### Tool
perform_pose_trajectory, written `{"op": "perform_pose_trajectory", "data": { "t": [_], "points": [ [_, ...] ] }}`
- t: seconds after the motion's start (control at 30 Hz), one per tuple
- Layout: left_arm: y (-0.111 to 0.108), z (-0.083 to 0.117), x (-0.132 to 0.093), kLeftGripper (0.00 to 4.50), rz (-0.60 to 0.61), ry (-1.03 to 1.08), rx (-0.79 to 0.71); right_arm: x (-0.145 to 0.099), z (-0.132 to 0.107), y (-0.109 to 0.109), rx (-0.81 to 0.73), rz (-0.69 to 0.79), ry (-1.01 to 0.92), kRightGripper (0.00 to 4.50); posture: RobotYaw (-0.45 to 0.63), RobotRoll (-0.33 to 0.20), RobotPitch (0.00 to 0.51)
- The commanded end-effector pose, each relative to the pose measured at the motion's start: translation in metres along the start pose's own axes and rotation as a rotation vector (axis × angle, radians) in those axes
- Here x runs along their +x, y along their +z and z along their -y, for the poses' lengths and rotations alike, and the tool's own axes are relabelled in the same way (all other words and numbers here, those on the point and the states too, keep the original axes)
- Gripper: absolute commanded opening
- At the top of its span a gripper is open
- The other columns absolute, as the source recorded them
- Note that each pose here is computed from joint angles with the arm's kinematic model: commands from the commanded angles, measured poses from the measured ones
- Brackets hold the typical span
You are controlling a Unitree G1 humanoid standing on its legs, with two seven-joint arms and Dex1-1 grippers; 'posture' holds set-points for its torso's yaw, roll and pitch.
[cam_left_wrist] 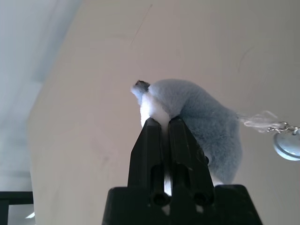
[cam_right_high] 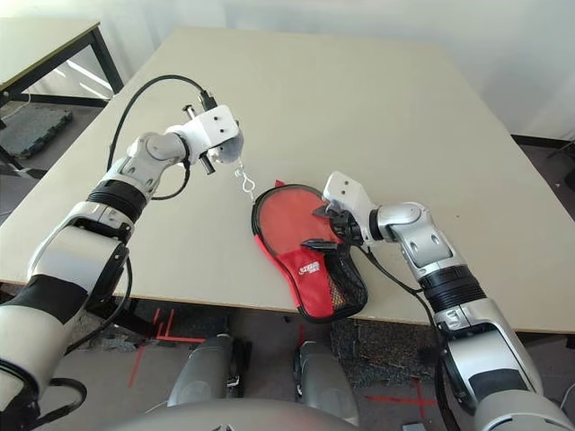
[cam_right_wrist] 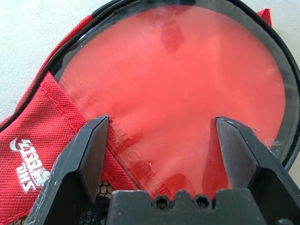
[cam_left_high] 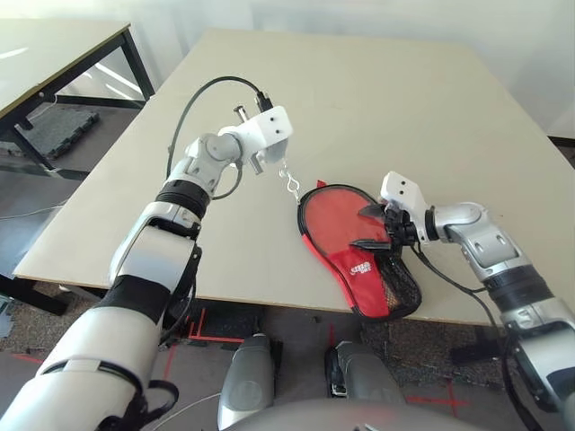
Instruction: Store the ping-pong paddle in its case and zip it.
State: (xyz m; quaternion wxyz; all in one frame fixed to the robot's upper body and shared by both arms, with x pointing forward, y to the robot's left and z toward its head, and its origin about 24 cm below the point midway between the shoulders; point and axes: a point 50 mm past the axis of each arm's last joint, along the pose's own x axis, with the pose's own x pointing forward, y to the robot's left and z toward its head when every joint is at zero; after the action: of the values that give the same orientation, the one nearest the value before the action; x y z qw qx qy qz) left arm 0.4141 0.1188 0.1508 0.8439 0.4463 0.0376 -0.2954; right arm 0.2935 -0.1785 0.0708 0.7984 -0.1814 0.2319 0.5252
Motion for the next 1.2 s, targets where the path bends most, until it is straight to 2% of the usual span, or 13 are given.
{"op": "perform_pose_trajectory", "data": {
  "t": [0.03,0.37,0.57,0.77,0.93,1.0,1.07,1.13,1.2],
  "points": [
    [0.011,-0.002,0.004,0.01,0.010,0.018,0.066,0.008,-0.025,-0.059,0.183,-0.228,0.060,4.50,0.08,0.000,0.118],
    [0.054,0.011,0.021,0.01,0.079,0.041,0.173,0.004,-0.032,-0.061,0.200,-0.228,0.050,4.50,0.02,0.000,0.135],
    [0.090,0.009,0.025,0.01,0.201,0.146,0.230,0.004,-0.040,-0.063,0.216,-0.222,0.043,4.50,-0.04,0.000,0.142],
    [0.117,0.022,0.029,0.01,0.308,0.153,0.228,0.002,-0.043,-0.062,0.231,-0.213,0.026,4.50,-0.10,0.000,0.146],
    [0.141,0.041,0.033,0.01,0.383,0.141,0.235,-0.001,-0.047,-0.063,0.243,-0.211,0.012,4.50,-0.14,0.000,0.148],
    [0.148,0.065,0.036,0.01,0.414,0.014,0.257,-0.002,-0.048,-0.062,0.252,-0.204,-0.001,4.50,-0.15,0.000,0.152],
    [0.154,0.086,0.037,0.01,0.463,-0.131,0.200,-0.003,-0.048,-0.062,0.255,-0.201,-0.008,4.50,-0.16,0.000,0.153],
    [0.154,0.097,0.036,0.01,0.483,-0.205,0.231,-0.004,-0.049,-0.062,0.255,-0.202,-0.011,4.50,-0.15,0.000,0.156],
    [0.151,0.104,0.035,0.01,0.489,-0.297,0.188,-0.005,-0.049,-0.062,0.256,-0.201,-0.013,4.50,-0.14,0.000,0.157]
  ]
}}
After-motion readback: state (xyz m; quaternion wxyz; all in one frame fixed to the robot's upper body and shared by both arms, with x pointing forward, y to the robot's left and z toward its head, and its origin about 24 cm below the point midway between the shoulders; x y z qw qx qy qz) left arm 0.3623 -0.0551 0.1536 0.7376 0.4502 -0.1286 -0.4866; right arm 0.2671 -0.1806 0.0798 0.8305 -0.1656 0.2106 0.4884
